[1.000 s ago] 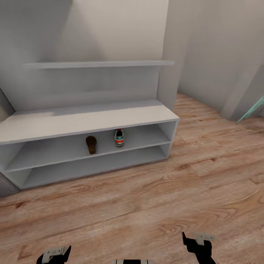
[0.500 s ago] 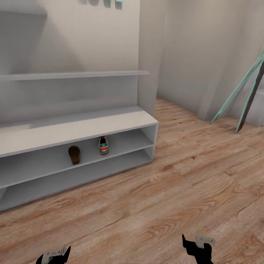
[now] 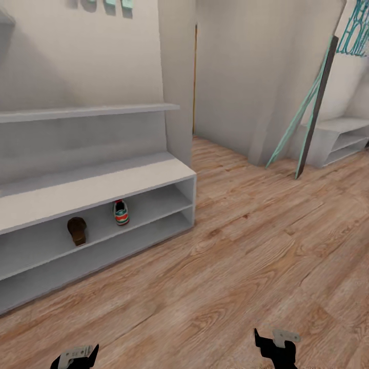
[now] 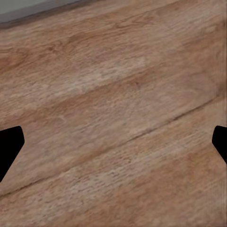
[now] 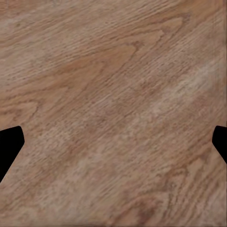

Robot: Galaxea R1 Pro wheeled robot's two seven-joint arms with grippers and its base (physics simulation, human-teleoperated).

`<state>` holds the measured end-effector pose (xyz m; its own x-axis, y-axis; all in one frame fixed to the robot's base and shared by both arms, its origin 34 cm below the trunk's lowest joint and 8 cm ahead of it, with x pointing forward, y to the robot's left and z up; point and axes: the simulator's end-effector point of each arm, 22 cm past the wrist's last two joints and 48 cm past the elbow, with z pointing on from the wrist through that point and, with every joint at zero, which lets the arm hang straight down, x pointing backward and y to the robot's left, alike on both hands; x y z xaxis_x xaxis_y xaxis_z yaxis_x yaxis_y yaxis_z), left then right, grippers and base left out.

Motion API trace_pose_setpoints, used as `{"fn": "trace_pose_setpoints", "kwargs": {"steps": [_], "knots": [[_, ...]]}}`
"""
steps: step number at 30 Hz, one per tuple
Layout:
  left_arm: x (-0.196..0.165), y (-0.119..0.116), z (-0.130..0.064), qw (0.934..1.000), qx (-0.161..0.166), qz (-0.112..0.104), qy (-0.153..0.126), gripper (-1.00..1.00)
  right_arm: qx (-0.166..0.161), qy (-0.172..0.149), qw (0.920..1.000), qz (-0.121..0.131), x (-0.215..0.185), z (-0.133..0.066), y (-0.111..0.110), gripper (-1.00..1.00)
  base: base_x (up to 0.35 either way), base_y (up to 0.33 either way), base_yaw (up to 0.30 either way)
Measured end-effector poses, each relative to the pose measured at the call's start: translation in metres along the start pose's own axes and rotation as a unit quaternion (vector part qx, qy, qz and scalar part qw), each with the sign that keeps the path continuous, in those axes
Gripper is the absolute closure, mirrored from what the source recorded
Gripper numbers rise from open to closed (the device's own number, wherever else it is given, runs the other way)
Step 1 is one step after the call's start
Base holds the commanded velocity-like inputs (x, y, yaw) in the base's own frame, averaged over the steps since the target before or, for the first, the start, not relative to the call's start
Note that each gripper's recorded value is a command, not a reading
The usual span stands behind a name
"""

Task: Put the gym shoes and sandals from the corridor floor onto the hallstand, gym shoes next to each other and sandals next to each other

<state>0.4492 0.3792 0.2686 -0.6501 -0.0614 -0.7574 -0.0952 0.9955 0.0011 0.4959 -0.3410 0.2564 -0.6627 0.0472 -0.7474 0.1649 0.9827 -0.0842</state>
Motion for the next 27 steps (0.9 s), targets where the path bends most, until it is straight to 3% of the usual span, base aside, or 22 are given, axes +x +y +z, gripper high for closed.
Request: {"fn": "trace_pose_setpoints", "kwargs": {"steps": [16,27], "knots": [[-0.012,0.000,-0.006,1.0000,0.000,0.000,0.000,-1.00,0.000,0.000,1.0000,0.000,-0.012,-0.006,0.000,-1.00,0.000,0.000,-0.300],[-0.011,-0.002,-0.006,1.0000,0.001,0.001,0.001,-1.00,-0.001,0.000,1.0000,-0.001,-0.012,-0.007,0.000,-1.00,0.280,-0.086,-0.300]]}}
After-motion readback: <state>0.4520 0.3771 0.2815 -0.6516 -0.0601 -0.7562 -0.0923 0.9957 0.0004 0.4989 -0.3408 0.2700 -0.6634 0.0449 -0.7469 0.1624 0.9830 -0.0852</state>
